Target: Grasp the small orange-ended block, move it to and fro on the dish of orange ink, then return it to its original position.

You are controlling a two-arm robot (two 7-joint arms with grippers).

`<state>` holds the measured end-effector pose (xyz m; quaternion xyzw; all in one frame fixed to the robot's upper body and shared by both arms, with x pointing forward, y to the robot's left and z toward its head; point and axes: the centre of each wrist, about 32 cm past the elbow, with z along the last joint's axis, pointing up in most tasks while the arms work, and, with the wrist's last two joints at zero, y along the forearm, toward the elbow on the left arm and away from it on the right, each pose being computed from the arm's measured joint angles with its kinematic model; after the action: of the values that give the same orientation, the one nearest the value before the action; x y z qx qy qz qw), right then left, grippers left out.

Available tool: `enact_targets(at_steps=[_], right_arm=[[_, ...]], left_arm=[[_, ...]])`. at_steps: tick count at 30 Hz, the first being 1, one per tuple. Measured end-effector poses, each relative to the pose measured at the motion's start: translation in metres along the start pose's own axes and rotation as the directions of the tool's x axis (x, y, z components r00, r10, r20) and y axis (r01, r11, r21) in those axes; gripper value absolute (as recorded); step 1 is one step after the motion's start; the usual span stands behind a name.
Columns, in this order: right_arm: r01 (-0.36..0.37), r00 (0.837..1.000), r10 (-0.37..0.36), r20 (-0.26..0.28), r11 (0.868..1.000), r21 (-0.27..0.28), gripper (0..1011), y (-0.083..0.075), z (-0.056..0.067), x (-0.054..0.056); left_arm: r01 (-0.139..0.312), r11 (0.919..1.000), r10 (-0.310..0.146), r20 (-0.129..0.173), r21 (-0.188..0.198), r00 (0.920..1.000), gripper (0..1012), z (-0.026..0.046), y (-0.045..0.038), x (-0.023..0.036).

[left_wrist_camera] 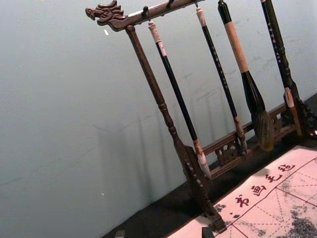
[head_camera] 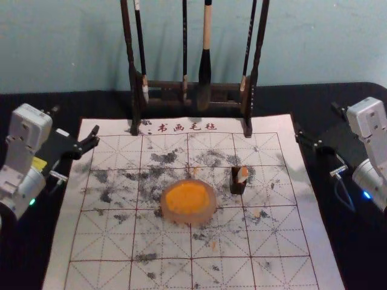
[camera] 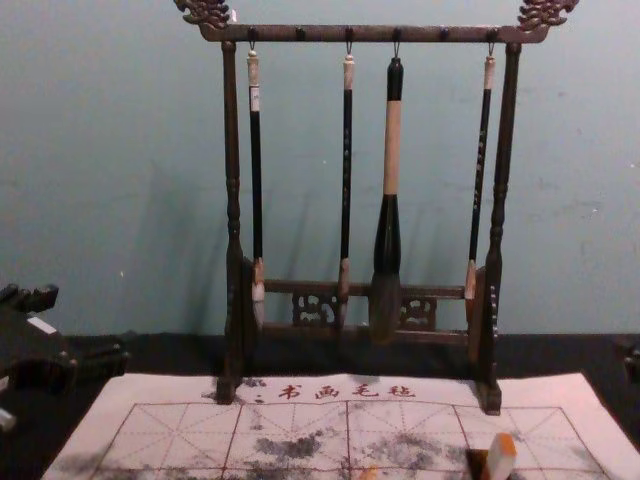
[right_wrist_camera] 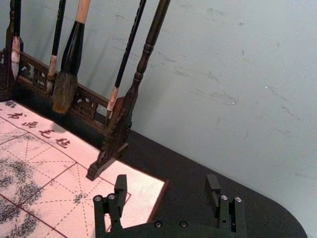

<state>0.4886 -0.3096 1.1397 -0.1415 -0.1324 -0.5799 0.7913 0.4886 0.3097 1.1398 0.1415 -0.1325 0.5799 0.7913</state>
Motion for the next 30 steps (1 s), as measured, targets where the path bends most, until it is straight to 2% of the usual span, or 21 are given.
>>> enact_targets(at_steps=[30], right_arm=[[0.0,1.0,0.0,0.0,1.0,0.0,1003,0.0,0.0,0.0]], left_arm=[[0.0,1.0,0.0,0.0,0.0,1.0,1001,0.0,0.0,0.0]])
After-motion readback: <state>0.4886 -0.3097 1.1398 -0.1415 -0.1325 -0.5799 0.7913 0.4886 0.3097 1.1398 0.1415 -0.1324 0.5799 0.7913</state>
